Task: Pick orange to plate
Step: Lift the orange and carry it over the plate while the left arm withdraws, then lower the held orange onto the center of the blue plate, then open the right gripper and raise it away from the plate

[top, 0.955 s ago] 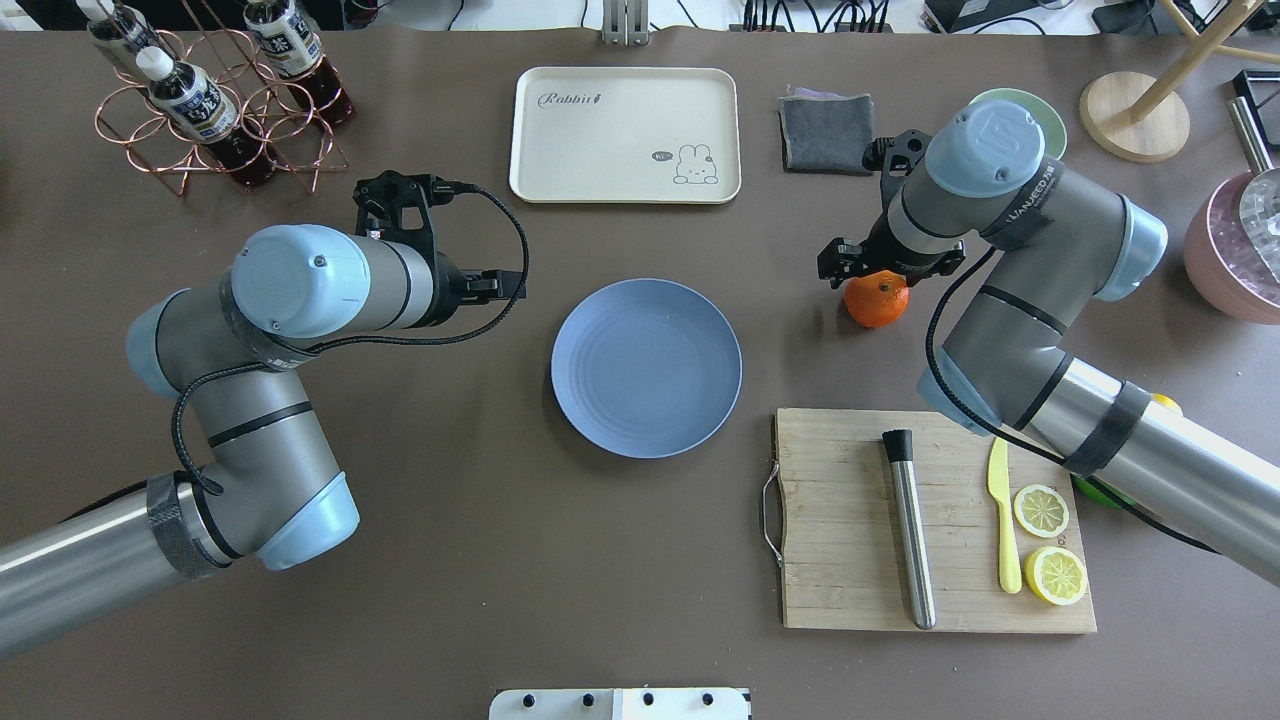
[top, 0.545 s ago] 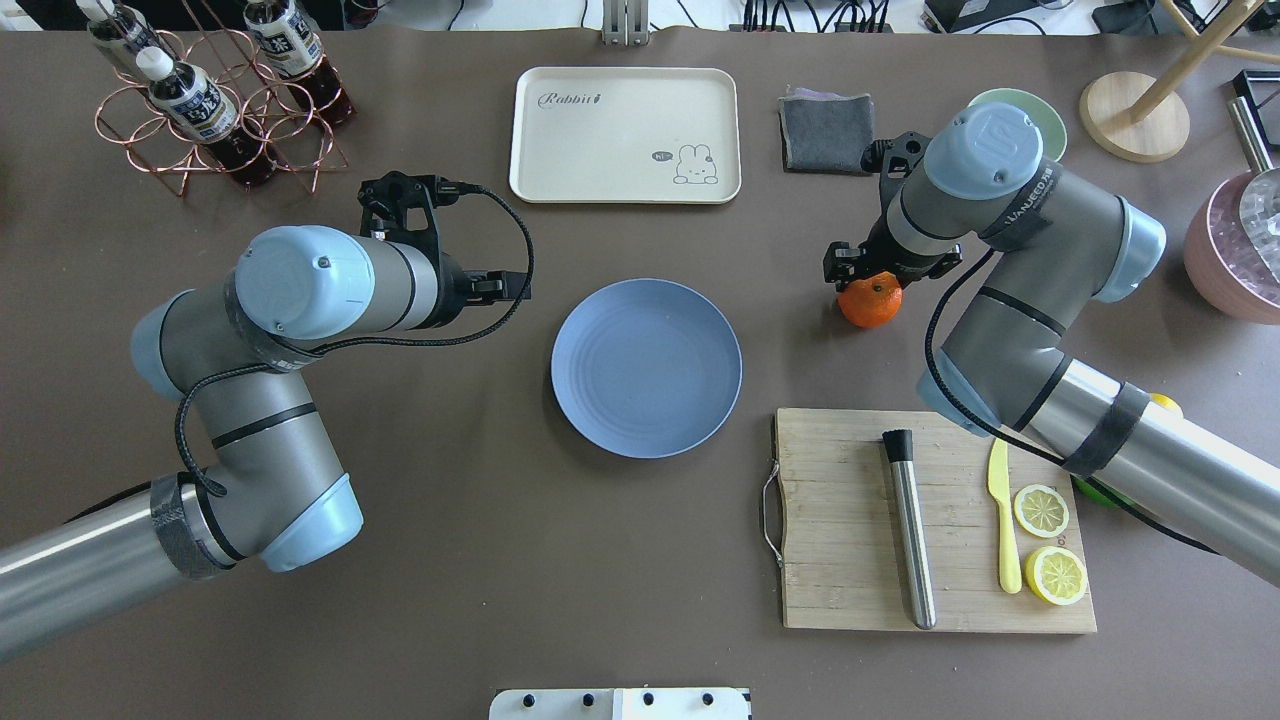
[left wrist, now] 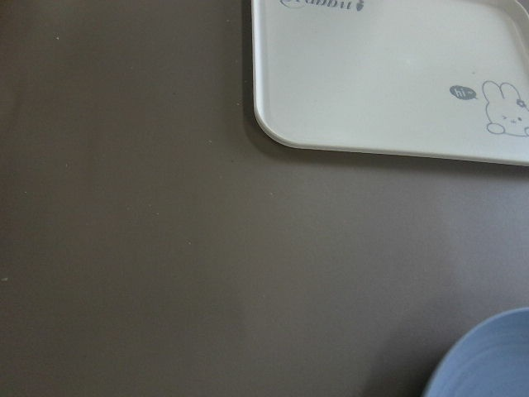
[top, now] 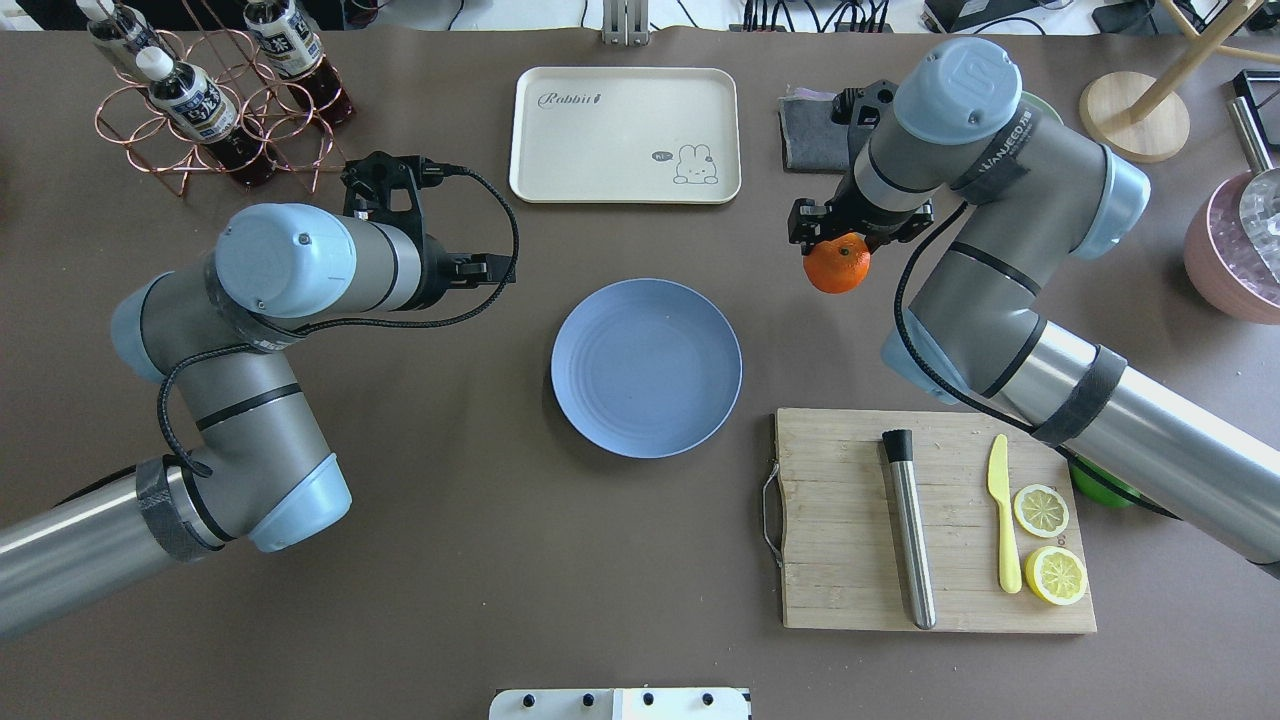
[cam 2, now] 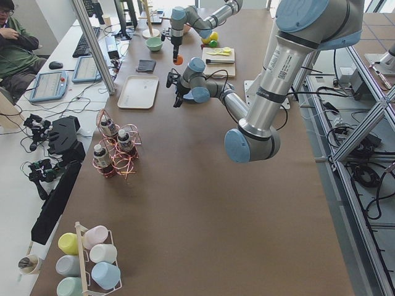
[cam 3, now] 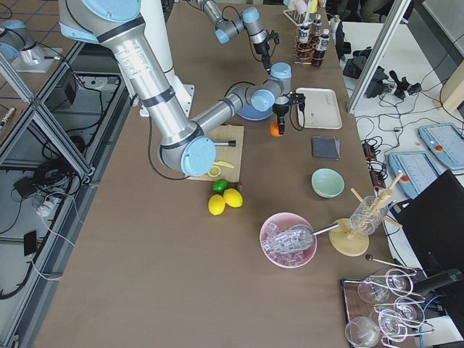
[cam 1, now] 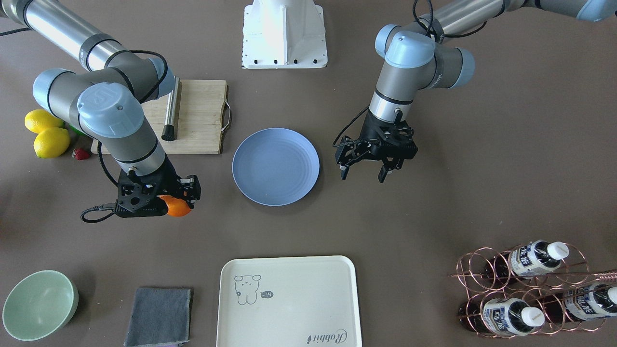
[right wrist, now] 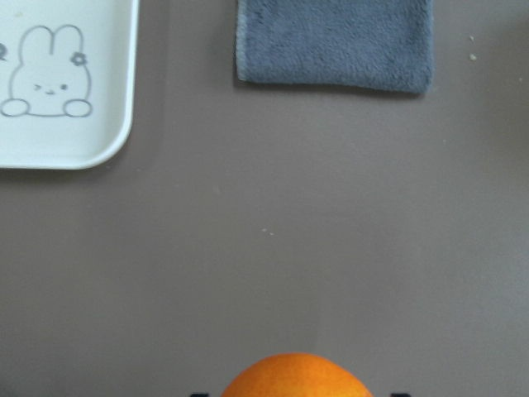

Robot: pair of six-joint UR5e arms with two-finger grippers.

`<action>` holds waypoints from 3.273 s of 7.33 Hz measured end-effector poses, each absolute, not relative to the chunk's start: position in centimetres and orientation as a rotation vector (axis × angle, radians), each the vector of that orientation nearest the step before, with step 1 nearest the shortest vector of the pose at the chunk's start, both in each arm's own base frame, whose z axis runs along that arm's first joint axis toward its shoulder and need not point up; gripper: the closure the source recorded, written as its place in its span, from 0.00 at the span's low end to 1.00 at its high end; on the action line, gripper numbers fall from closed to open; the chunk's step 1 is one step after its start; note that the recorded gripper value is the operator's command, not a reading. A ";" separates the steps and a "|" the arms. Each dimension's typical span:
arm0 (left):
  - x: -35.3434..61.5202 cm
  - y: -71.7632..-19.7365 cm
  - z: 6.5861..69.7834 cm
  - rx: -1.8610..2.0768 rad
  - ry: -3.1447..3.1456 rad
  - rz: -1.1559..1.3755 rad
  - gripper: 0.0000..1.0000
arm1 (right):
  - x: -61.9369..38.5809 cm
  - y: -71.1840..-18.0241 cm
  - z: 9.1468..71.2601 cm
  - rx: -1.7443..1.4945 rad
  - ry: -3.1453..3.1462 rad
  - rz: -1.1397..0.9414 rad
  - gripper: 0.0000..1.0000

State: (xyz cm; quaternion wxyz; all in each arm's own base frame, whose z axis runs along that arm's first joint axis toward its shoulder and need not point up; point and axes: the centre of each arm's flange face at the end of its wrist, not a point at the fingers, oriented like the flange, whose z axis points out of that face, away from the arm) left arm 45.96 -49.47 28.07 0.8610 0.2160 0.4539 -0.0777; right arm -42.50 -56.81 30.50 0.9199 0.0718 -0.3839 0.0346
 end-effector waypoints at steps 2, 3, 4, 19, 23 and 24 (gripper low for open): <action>42.6 -51.9 29.7 0.486 0.896 -0.107 0.02 | -46.1 -54.1 26.2 0.142 -0.813 0.103 1.00; 40.6 -53.2 30.8 0.494 0.873 -0.088 0.02 | -48.9 -52.1 24.9 0.153 -0.812 0.101 1.00; 38.6 -54.3 31.8 0.499 0.855 -0.074 0.02 | -51.7 -49.9 23.6 0.166 -0.812 0.100 1.00; 33.8 -56.8 36.6 0.495 0.789 -0.033 0.02 | -60.3 -44.2 21.3 0.232 -0.829 0.088 1.00; 33.8 -56.8 36.5 0.495 0.791 -0.032 0.02 | -61.2 -45.0 21.0 0.244 -0.818 0.100 0.00; 33.8 -56.8 36.4 0.497 0.792 -0.032 0.02 | -61.0 -45.4 20.7 0.247 -0.820 0.114 0.00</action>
